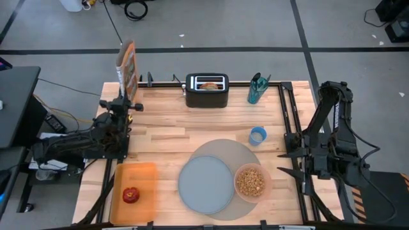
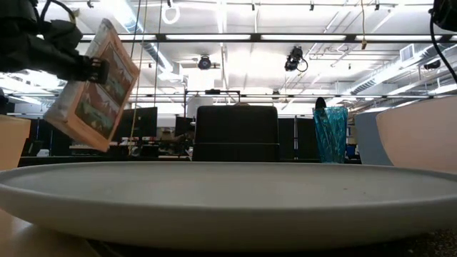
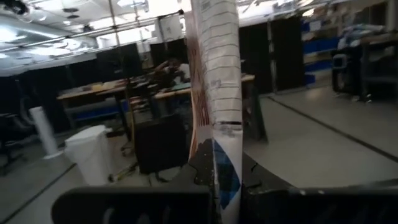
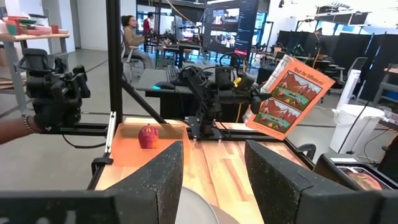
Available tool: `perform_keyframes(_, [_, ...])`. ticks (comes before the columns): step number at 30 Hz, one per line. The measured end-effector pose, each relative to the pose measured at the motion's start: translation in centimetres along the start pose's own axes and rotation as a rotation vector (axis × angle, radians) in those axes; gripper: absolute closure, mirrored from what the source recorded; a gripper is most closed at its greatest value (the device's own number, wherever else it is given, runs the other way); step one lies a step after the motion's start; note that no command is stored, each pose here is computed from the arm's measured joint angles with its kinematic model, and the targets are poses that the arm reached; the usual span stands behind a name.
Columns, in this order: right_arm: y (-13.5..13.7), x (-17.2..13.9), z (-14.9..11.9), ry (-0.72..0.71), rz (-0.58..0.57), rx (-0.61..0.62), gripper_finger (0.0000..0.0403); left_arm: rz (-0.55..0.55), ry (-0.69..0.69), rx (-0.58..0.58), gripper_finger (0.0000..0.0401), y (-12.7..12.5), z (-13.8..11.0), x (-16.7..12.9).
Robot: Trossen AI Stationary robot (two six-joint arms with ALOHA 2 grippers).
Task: Arrange a breakfast setting
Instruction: Pour the cereal into the orange bowl
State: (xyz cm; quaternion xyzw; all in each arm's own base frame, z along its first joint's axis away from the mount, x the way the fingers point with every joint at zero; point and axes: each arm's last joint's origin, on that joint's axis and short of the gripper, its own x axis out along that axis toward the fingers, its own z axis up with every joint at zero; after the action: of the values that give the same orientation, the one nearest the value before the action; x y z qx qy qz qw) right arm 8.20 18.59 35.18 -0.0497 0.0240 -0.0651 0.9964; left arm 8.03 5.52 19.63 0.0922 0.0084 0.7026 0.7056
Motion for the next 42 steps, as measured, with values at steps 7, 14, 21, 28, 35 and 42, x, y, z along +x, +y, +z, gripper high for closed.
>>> perform_keyframes(7, [-0.1, 0.5, 0.0, 0.009, 0.009, -0.001, 0.0224, -0.03, 0.067, -0.025, 0.039, -0.6, -1.7, 0.0])
perform_keyframes(14, [-0.1, 0.7, 0.0, 0.011, -0.001, 0.0, 0.0224, -0.026, 0.075, -0.036, 0.039, -0.4, -2.1, 0.8])
perform_keyframes(21, [-0.1, 0.7, 0.0, 0.011, 0.0, 0.008, 0.0224, -0.004, 0.089, -0.084, 0.039, 0.0, -2.5, 1.4])
perform_keyframes(28, [-0.1, 0.7, 0.0, 0.011, 0.001, 0.006, 0.0224, -0.01, 0.131, -0.039, 0.0389, -0.1, -3.2, 1.3])
perform_keyframes(35, [-0.1, 0.7, 0.0, 0.011, 0.002, 0.009, 0.0224, -0.013, 0.162, -0.035, 0.0375, -0.2, -3.7, 1.3])
perform_keyframes(42, [-0.1, 0.7, 0.0, 0.014, 0.017, 0.009, 0.0224, -0.01, 0.24, -0.06, 0.0324, -0.2, -5.0, 1.0])
